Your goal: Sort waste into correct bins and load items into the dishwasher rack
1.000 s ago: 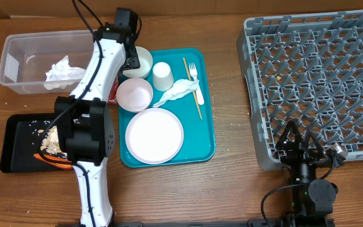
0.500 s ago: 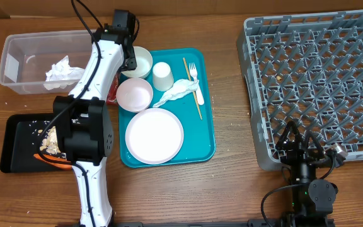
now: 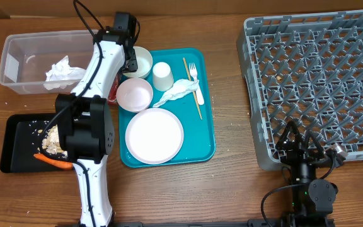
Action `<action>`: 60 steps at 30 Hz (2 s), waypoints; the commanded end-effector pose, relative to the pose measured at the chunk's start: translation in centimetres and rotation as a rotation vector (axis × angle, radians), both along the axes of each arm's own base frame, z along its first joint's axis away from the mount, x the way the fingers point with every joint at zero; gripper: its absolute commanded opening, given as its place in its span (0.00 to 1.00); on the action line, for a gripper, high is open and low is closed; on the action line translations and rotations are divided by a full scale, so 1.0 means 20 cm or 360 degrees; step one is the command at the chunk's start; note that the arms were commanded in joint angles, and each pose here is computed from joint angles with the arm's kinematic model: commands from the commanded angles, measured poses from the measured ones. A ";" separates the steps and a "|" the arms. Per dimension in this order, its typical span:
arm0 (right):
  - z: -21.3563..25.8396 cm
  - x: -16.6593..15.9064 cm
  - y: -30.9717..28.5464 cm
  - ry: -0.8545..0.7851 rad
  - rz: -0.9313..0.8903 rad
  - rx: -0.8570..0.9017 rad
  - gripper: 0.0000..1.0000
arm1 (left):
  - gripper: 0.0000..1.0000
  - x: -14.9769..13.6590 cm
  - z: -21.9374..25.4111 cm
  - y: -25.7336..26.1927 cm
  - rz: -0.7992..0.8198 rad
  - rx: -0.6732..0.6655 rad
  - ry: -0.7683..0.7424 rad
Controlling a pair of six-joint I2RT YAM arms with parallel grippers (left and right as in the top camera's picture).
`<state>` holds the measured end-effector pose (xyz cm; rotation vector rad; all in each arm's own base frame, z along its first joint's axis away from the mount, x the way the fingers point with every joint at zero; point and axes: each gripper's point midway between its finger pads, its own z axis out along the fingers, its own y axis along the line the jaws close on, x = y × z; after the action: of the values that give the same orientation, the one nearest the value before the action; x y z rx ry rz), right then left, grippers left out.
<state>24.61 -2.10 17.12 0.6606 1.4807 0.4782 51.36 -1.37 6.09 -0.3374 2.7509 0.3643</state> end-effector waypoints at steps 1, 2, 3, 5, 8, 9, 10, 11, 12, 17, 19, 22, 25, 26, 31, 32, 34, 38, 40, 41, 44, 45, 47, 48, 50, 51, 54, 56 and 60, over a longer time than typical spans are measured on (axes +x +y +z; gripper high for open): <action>-0.02 0.00 -0.01 0.0007 -0.0014 -0.0011 1.00 | 0.51 0.00 -0.03 0.03 0.0012 0.0041 0.0020; -0.02 0.00 -0.01 0.0007 -0.0014 -0.0011 1.00 | 0.47 0.00 -0.03 0.03 0.0012 0.0042 0.0020; -0.02 0.00 -0.01 0.0007 -0.0014 -0.0011 1.00 | 0.45 0.00 -0.03 0.03 0.0012 0.0041 0.0021; -0.02 0.00 -0.01 0.0007 -0.0014 -0.0011 1.00 | 0.42 0.00 -0.03 0.03 0.0012 0.0042 0.0021; -0.02 0.00 -0.01 0.0007 -0.0014 -0.0011 1.00 | 0.41 -0.01 -0.03 0.04 0.0012 0.0042 0.0023; -0.02 0.00 -0.01 0.0007 -0.0014 -0.0011 1.00 | 0.37 -0.01 -0.03 0.03 0.0012 0.0042 0.0022; -0.02 0.00 -0.01 0.0007 -0.0014 -0.0011 1.00 | 0.35 -0.01 -0.03 0.03 0.0011 0.0043 0.0022; -0.02 0.00 -0.01 0.0007 -0.0014 -0.0011 1.00 | 0.34 -0.01 -0.03 0.04 0.0012 0.0043 0.0022; -0.02 0.00 -0.01 0.0007 -0.0014 -0.0011 1.00 | 0.33 -0.01 -0.03 0.04 0.0009 0.0044 0.0024; -0.02 0.00 -0.01 0.0007 -0.0014 -0.0011 1.00 | 0.19 -0.02 -0.03 0.05 0.0005 0.0066 0.0046; -0.02 0.00 -0.01 0.0007 -0.0014 -0.0011 1.00 | 0.09 -0.03 -0.02 0.05 0.0005 0.0066 0.0052; -0.02 0.00 -0.01 0.0007 -0.0014 -0.0011 1.00 | 0.04 -0.04 0.03 0.05 0.0006 0.0063 0.0037; -0.02 0.00 -0.01 0.0007 -0.0014 -0.0011 1.00 | 0.04 -0.04 0.11 0.04 0.0003 0.0054 0.0013; -0.02 0.00 -0.01 0.0007 -0.0014 -0.0011 1.00 | 0.04 -0.04 0.13 0.04 0.0001 0.0051 0.0003; -0.02 0.00 -0.01 0.0007 -0.0014 -0.0011 1.00 | 0.04 -0.04 0.36 -0.01 -0.0031 0.0027 -0.0083; -0.02 0.00 -0.01 0.0007 -0.0014 -0.0011 1.00 | 0.04 -0.05 0.43 -0.03 -0.0040 0.0019 -0.0118; -0.02 0.00 -0.01 0.0007 -0.0014 -0.0011 1.00 | 0.04 -0.06 0.54 -0.05 -0.0057 -0.0024 -0.0168; -0.02 0.00 -0.01 0.0007 -0.0014 -0.0011 1.00 | 0.04 -0.09 0.74 -0.11 -0.0100 -0.0148 -0.0306; -0.02 0.00 -0.01 0.0007 -0.0014 -0.0011 1.00 | 0.04 -0.07 0.90 -0.10 -0.0096 -0.0158 -0.0464; -0.02 0.00 -0.01 0.0007 -0.0014 -0.0011 1.00 | 0.04 -0.05 0.96 -0.07 -0.0074 -0.0143 -0.0539; -0.02 0.00 -0.01 0.0007 -0.0014 -0.0011 1.00 | 0.04 0.01 1.02 0.03 0.0035 -0.0145 -0.0676; -0.02 0.00 -0.01 0.0007 -0.0014 -0.0011 1.00 | 0.04 0.02 1.03 0.06 0.0064 -0.0148 -0.0697; -0.02 0.00 -0.01 0.0007 -0.0014 -0.0011 1.00 | 0.04 0.06 1.04 0.22 0.0220 -0.0127 -0.0774; -0.02 0.00 -0.01 0.0007 -0.0014 -0.0011 1.00 | 0.07 0.08 1.04 0.36 0.0362 -0.0102 -0.0828; -0.02 0.00 -0.01 0.0007 -0.0014 -0.0011 1.00 | 0.16 0.10 1.01 0.58 0.0516 -0.0076 -0.0864; -0.02 0.00 -0.01 0.0007 -0.0014 -0.0011 1.00 | 0.19 0.10 0.99 0.63 0.0544 -0.0070 -0.0859; -0.02 0.00 -0.01 0.0007 -0.0014 -0.0011 1.00 | 1.00 0.05 0.88 0.84 0.0671 -0.0033 -0.0771; -0.02 0.00 -0.01 0.0007 -0.0014 -0.0011 1.00 | 1.00 -0.01 0.80 0.89 0.0698 -0.0111 -0.0662; -0.02 0.00 -0.01 0.0007 -0.0014 -0.0011 1.00 | 1.00 0.00 0.78 0.77 0.0589 -0.0390 -0.0622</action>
<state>24.61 -2.10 17.12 0.6609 1.4806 0.4785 50.50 16.87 21.68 -0.9321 2.2963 0.2669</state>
